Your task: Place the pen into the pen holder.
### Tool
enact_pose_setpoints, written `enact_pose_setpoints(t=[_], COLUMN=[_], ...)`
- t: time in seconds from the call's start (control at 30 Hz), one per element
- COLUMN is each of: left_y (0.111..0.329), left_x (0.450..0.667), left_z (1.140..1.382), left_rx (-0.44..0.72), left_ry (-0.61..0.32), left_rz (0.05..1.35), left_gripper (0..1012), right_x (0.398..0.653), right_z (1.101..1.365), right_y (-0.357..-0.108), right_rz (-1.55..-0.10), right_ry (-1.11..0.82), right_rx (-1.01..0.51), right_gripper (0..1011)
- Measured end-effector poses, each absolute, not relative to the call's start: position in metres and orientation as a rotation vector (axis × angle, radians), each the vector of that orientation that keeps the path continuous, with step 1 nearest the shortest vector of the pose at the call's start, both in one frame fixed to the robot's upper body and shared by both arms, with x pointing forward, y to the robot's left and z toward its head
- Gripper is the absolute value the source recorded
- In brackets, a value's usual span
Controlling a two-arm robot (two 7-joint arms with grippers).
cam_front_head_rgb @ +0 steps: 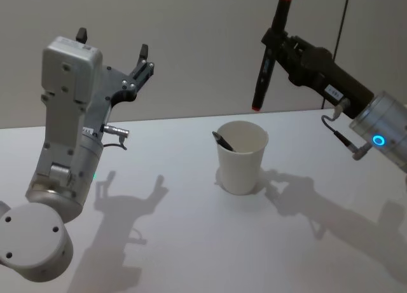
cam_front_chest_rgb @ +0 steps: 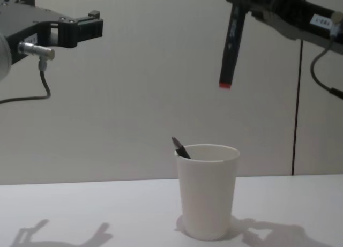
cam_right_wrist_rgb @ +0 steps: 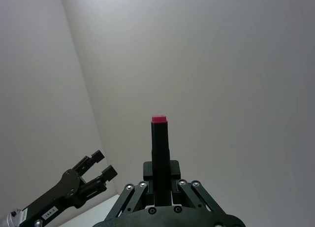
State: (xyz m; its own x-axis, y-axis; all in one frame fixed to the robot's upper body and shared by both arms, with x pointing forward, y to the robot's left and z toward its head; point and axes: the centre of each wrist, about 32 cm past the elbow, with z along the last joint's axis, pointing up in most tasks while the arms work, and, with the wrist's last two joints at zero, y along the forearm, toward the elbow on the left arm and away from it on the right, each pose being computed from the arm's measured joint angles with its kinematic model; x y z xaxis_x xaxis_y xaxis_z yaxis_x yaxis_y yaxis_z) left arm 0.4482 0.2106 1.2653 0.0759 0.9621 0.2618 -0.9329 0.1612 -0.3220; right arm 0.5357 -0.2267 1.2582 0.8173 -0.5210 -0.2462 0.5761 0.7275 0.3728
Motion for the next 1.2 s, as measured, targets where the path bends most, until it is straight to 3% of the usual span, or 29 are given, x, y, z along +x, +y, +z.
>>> enact_pose_setpoints(t=[0.63,1.2], left_y=[0.209,0.208], left_x=[0.447,0.446], left_z=[1.263,1.263], left_rx=[-0.075,-0.074], left_ry=[-0.442,-0.438], left_rz=[1.414,1.412], left_gripper=[1001,1001], right_x=[0.558,0.572], right_z=[1.246,1.225], right_y=[-0.218,-0.215], right_rz=[-0.680,-0.690], right_ry=[-0.174,-0.149], right_rx=[0.411,0.357], right_gripper=[175,175])
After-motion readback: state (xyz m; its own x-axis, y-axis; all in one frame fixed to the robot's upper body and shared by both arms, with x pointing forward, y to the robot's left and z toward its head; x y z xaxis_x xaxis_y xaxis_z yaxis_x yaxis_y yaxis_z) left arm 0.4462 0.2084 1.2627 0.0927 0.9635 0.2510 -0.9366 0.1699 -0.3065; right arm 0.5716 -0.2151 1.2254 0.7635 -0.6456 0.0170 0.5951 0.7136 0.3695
